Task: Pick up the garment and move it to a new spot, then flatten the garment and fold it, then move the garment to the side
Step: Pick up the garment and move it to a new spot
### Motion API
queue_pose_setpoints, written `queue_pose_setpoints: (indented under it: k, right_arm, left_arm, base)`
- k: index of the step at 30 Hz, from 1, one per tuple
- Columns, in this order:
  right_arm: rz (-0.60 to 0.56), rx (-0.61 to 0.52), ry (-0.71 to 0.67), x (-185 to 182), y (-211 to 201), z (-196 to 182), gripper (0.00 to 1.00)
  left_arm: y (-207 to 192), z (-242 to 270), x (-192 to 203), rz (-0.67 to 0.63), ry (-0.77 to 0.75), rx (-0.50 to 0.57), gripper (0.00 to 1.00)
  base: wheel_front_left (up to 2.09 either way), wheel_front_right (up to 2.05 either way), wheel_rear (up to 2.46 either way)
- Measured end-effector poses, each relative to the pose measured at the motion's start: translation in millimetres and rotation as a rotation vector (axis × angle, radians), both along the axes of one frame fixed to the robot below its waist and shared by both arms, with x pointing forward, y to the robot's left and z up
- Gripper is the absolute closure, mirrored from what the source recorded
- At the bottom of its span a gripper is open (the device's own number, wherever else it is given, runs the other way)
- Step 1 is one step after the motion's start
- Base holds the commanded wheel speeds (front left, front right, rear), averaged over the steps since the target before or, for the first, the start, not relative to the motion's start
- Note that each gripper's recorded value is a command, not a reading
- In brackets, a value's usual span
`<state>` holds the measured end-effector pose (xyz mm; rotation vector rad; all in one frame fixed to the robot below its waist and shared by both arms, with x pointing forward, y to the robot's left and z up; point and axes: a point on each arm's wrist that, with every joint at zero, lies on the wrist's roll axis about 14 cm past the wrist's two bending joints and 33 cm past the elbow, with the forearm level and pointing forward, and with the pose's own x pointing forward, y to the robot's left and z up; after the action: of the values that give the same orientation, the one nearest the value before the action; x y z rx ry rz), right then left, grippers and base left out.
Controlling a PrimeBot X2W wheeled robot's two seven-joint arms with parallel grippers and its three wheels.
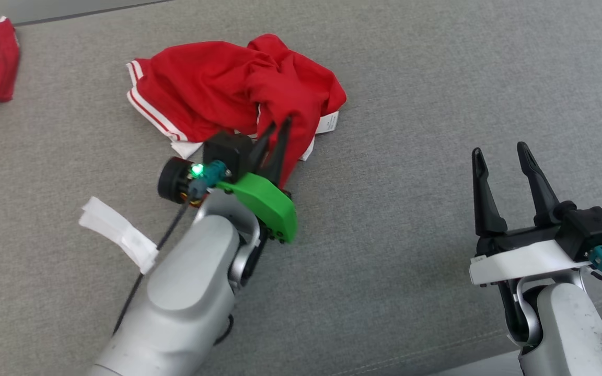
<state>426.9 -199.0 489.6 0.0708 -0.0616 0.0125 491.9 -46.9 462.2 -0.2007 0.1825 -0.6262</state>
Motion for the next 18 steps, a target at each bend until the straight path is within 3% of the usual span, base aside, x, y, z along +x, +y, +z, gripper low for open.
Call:
queue_pose_setpoints:
  k: [4,5,6,7,8,18]
  right_arm:
    - [-0.032,-0.008,0.027,-3.6,-11.5,-8.2,0.00]
    - [-0.038,-0.011,0.032,-4.4,-13.8,-9.8,0.00]
    - [-0.043,-0.013,0.037,-5.0,-15.7,-11.2,0.00]
    - [-0.048,-0.014,0.040,-5.4,-17.2,-12.2,0.00]
    - [-0.052,-0.015,0.044,-5.9,-18.7,-13.2,0.00]
    - [-0.034,-0.007,0.021,-3.3,-11.9,-5.8,0.00]
  left_arm:
    - [-35.7,-15.6,-24.8,-0.084,0.058,-0.042,1.00]
    - [-42.6,-18.4,-29.5,-0.102,0.066,-0.043,0.90]
    - [-47.6,-19.7,-32.4,-0.115,0.067,-0.044,0.65]
    - [-51.1,-19.4,-33.5,-0.121,0.064,-0.045,0.51]
    - [-55.3,-16.6,-34.1,-0.131,0.057,-0.053,0.00]
    - [-54.7,47.4,-20.6,-0.090,-0.096,-0.127,0.00]
  base:
    - [0.00,0.00,0.00]
    - [0.00,0.00,0.00]
    - [0.00,0.00,0.00]
    - [0.00,0.00,0.00]
    - [0.00,0.00,0.00]
    - [0.00,0.00,0.00]
